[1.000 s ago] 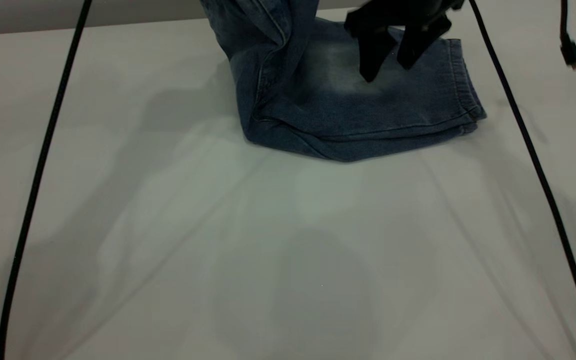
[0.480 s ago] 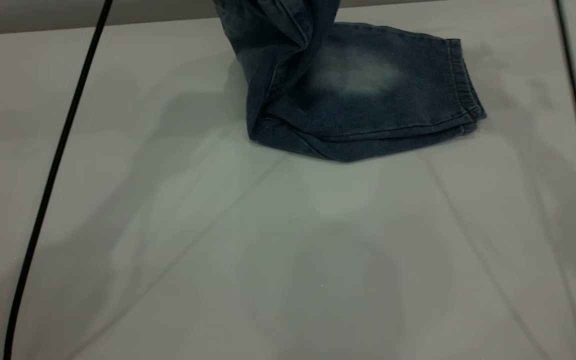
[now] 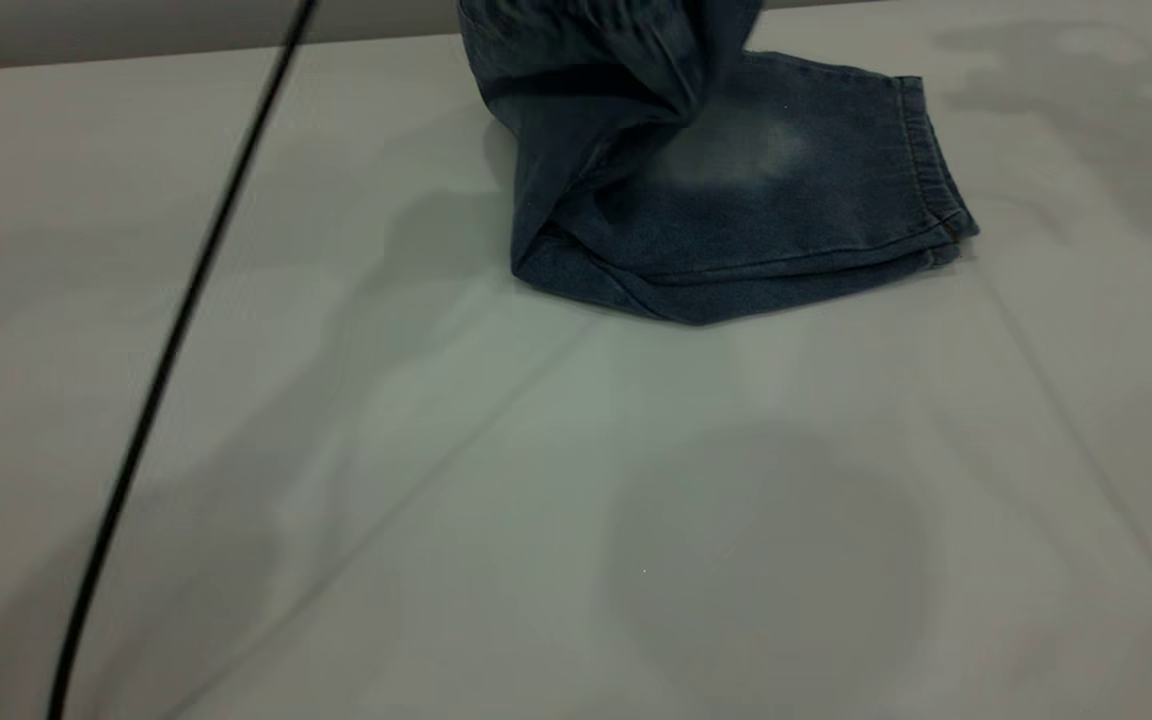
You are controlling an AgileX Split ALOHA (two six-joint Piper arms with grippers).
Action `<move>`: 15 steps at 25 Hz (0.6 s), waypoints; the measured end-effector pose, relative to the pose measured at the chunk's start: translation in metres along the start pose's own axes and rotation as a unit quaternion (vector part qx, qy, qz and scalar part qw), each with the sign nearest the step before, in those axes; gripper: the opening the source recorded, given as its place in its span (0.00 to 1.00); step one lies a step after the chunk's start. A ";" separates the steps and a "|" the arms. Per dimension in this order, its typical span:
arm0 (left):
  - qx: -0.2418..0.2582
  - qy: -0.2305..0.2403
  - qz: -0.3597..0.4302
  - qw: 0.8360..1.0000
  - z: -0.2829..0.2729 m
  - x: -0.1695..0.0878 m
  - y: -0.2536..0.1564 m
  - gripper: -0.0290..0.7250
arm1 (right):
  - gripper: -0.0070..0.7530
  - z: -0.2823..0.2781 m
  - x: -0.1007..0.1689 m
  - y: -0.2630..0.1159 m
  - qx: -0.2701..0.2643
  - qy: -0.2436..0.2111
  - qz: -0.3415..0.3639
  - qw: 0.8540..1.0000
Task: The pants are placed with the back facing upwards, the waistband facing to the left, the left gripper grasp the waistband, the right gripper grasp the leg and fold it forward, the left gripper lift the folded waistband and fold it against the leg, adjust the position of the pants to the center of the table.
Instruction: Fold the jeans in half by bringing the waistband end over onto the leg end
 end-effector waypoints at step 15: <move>-0.060 0.036 0.069 0.995 0.064 -0.021 -0.002 0.32 | 0.57 -0.001 0.006 0.002 -0.006 0.020 -0.010 1.000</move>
Point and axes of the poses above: a point on each arm's last joint axis where the gripper is mounted, z pointing out along that axis toward the gripper, x along the wrist's bending axis when the last joint is at zero, y = z × x, the point moved 3 cm from there along z, pointing out along that axis toward the gripper, and after that the axes turned 1 degree about -z, right-handed, at the moved point
